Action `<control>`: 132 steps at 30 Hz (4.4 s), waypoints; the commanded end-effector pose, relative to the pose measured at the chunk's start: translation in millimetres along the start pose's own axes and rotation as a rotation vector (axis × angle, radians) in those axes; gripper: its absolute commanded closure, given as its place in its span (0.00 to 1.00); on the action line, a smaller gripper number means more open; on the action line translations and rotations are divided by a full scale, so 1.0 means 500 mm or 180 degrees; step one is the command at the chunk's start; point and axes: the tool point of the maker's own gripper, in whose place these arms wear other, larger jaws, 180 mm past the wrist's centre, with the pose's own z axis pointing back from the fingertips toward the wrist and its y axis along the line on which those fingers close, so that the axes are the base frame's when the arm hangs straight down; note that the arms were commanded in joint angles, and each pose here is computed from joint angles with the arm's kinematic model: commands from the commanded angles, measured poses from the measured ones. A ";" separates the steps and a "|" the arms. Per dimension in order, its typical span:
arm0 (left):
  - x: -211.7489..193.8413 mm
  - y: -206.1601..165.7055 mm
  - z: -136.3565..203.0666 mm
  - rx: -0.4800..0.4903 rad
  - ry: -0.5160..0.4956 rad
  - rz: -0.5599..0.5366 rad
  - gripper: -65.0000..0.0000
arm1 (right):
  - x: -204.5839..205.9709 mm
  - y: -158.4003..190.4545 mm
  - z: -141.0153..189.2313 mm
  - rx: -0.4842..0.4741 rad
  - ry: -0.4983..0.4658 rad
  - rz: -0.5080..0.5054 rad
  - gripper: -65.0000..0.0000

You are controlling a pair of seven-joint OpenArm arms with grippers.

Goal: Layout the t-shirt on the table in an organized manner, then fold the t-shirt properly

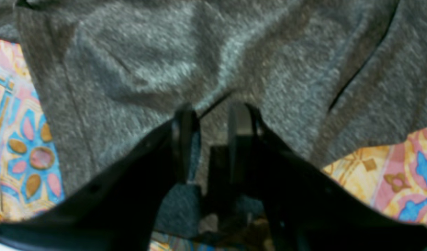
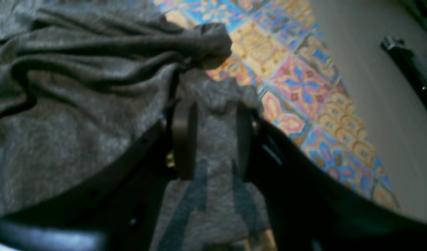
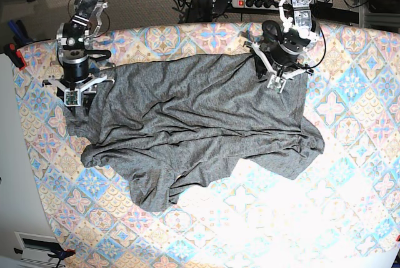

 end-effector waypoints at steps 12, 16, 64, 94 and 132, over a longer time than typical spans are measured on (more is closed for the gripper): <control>0.023 0.002 0.005 0.0011 -0.0132 -0.0009 0.74 | 0.031 -0.013 -0.001 -0.0047 -0.0167 0.0024 0.72; 0.023 0.002 0.005 0.0011 -0.0132 -0.0009 0.74 | 0.031 -0.013 -0.001 -0.0047 -0.0167 0.0024 0.72; 0.012 -0.001 0.008 0.0002 -0.0093 -0.0006 0.74 | 0.024 -0.006 0.028 0.0000 -0.0234 -0.0317 0.72; -0.021 0.006 0.018 0.0028 0.0033 -0.0064 0.74 | -0.044 -0.125 0.026 -0.0552 -0.0038 -0.0594 0.70; -0.027 0.009 0.020 0.0029 0.0060 -0.0093 0.74 | -0.118 -0.151 0.014 0.0016 0.0254 -0.1427 0.56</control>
